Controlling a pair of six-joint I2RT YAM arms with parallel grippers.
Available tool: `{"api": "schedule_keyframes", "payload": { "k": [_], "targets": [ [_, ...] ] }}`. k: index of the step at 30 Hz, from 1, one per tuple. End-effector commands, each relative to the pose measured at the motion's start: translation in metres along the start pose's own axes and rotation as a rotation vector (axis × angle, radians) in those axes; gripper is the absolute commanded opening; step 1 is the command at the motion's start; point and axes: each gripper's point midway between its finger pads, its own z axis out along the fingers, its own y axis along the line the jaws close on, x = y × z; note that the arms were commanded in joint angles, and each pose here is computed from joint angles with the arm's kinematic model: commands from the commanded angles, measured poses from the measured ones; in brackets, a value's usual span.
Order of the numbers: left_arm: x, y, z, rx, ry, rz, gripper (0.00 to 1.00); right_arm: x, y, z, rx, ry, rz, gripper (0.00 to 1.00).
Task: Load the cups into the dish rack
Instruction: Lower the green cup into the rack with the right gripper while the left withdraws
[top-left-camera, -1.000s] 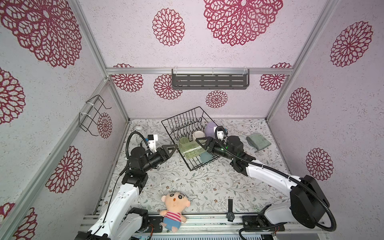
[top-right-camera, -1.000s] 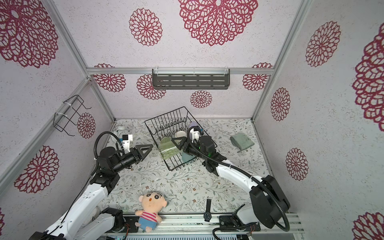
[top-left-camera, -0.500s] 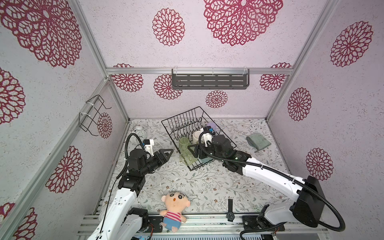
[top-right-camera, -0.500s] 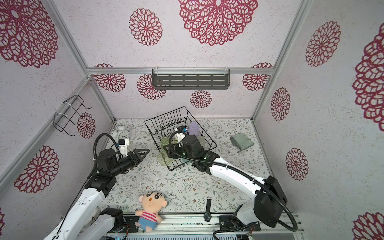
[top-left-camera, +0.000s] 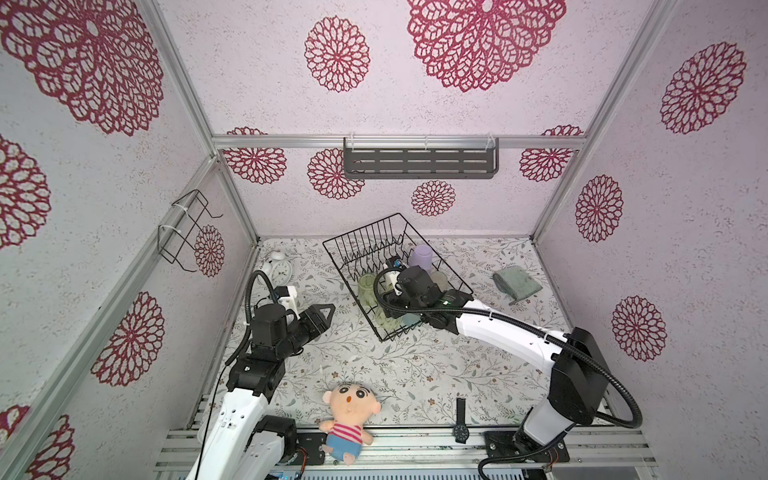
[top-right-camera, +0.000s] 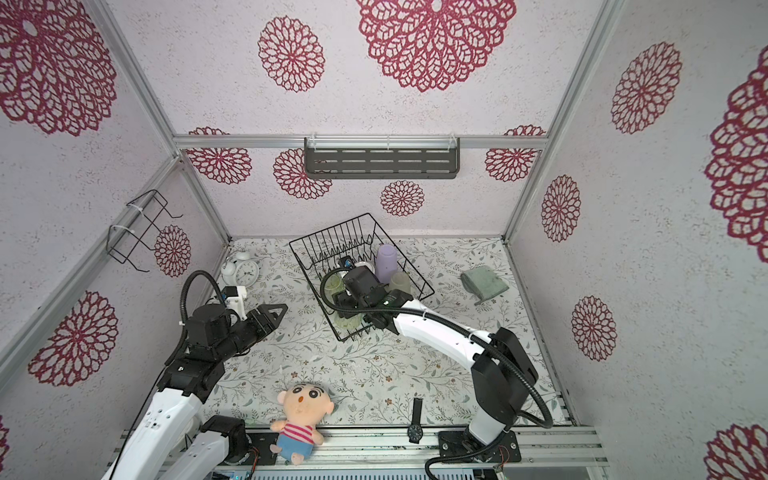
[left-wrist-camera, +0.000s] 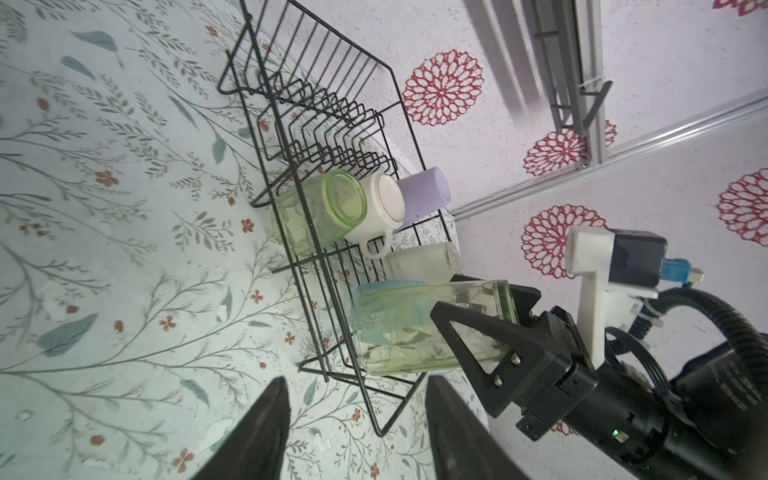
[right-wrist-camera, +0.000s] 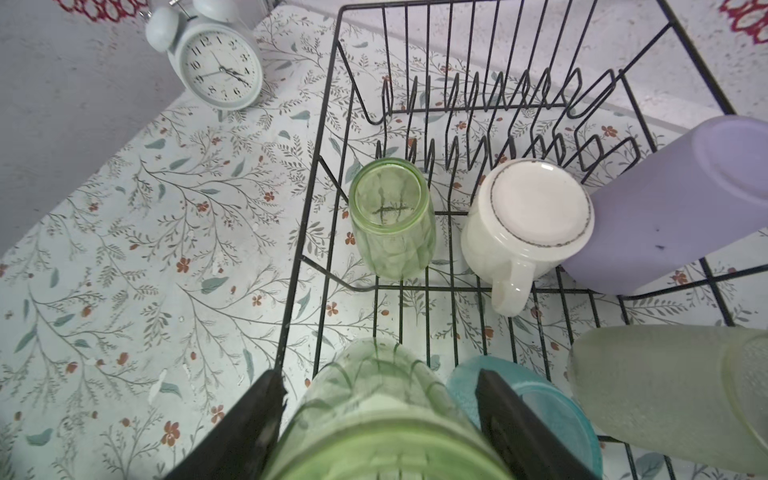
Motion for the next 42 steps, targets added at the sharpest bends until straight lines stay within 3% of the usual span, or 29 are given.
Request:
{"api": "schedule_keyframes", "payload": {
  "k": [1,15,29,35,42],
  "targets": [
    [-0.005,0.016,-0.004,-0.087,-0.037,0.01,0.57,-0.023,0.004,-0.006,0.031,-0.06,-0.059,0.7],
    [-0.005,0.022,-0.002,-0.094,-0.055,-0.008,0.6,-0.009,0.004,0.025,0.078,-0.043,-0.078,0.71],
    [-0.006,0.023,0.003,-0.094,-0.046,-0.015,0.61,0.009,-0.005,0.044,0.133,-0.012,-0.094,0.79],
    [-0.005,0.024,0.003,-0.097,-0.046,-0.014,0.61,0.004,-0.004,0.034,0.12,-0.018,-0.078,0.8],
    [-0.009,0.026,0.0,-0.124,-0.061,-0.001,0.62,-0.024,-0.002,-0.003,0.094,-0.094,-0.037,0.83]
  ]
}}
